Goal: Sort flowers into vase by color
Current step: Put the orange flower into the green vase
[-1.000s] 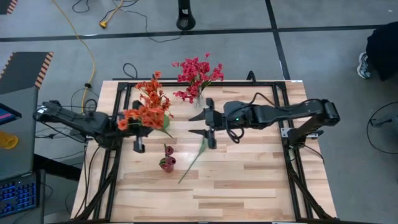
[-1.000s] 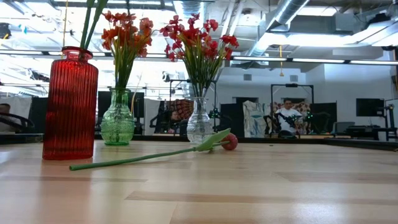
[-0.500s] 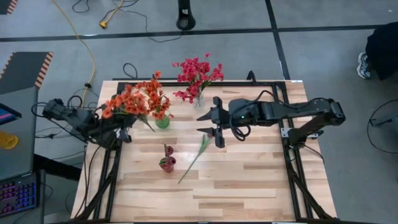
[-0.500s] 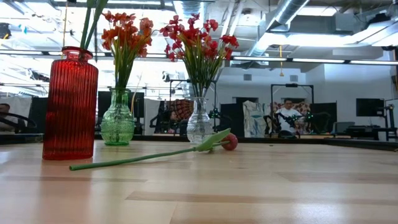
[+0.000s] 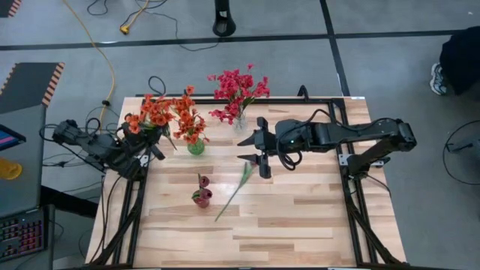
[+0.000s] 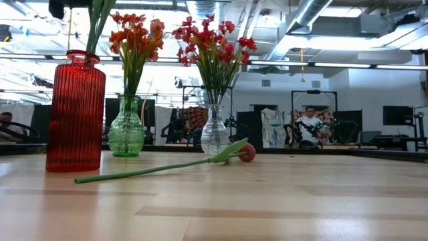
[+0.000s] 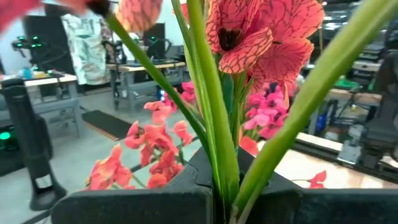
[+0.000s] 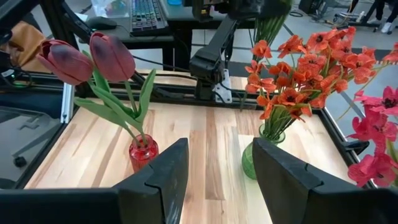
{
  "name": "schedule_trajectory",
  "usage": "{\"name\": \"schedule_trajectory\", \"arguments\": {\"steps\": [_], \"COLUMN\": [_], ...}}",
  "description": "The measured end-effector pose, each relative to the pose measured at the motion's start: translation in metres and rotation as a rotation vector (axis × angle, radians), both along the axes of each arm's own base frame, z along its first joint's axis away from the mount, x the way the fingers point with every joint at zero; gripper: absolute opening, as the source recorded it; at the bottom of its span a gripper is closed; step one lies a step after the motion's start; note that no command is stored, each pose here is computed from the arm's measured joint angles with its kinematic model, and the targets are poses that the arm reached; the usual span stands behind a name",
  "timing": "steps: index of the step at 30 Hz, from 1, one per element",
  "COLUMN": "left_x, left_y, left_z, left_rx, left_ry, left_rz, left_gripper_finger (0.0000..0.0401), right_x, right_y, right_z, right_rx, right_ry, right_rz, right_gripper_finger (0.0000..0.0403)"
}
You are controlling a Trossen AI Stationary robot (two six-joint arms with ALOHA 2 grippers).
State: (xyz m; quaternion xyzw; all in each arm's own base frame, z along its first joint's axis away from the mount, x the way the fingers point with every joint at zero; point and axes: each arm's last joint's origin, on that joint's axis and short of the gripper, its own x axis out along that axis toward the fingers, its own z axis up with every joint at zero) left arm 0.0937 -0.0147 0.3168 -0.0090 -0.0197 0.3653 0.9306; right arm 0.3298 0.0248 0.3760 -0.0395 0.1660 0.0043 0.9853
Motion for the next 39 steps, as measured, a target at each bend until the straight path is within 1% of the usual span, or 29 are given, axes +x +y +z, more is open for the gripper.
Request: {"name": "schedule_trajectory", "arguments": {"steps": [5, 12, 16, 21, 26, 30, 34, 39], "left_x": [0.004, 0.01, 0.012, 0.016, 0.023, 0.03, 0.039, 0.046], "left_y": [0.002, 0.01, 0.015, 0.02, 0.023, 0.024, 0.026, 0.026], "left_z": [-0.003, -0.014, -0.02, -0.025, -0.027, -0.031, -0.037, -0.045], "left_rx": [0.002, 0.094, 0.121, 0.129, 0.145, 0.141, 0.122, 0.069], "left_ry": [-0.054, -0.165, -0.201, -0.197, -0.183, -0.151, -0.124, -0.094], "left_rz": [0.036, 0.038, 0.054, 0.058, 0.036, 0.053, 0.061, 0.096], "left_gripper_finger": [0.0, 0.0, 0.0, 0.0, 0.0, 0.0, 0.0, 0.0], "right_x": [0.0, 0.001, 0.001, 0.001, 0.001, 0.001, 0.001, 0.001], "right_y": [0.0, -0.001, -0.002, -0.004, -0.005, -0.004, -0.004, -0.004], "right_z": [0.001, 0.001, 0.001, 0.001, 0.001, 0.001, 0.001, 0.001], "right_rx": [0.0, -0.001, -0.001, -0.007, -0.007, -0.006, -0.007, -0.007], "right_ry": [-0.012, -0.016, -0.016, -0.014, -0.014, -0.014, -0.014, -0.01], "right_rz": [0.0, -0.002, -0.006, -0.012, -0.012, -0.012, -0.011, -0.011], "right_gripper_finger": [0.0203, 0.0203, 0.0203, 0.0203, 0.0203, 0.0203, 0.0203, 0.0203]}}
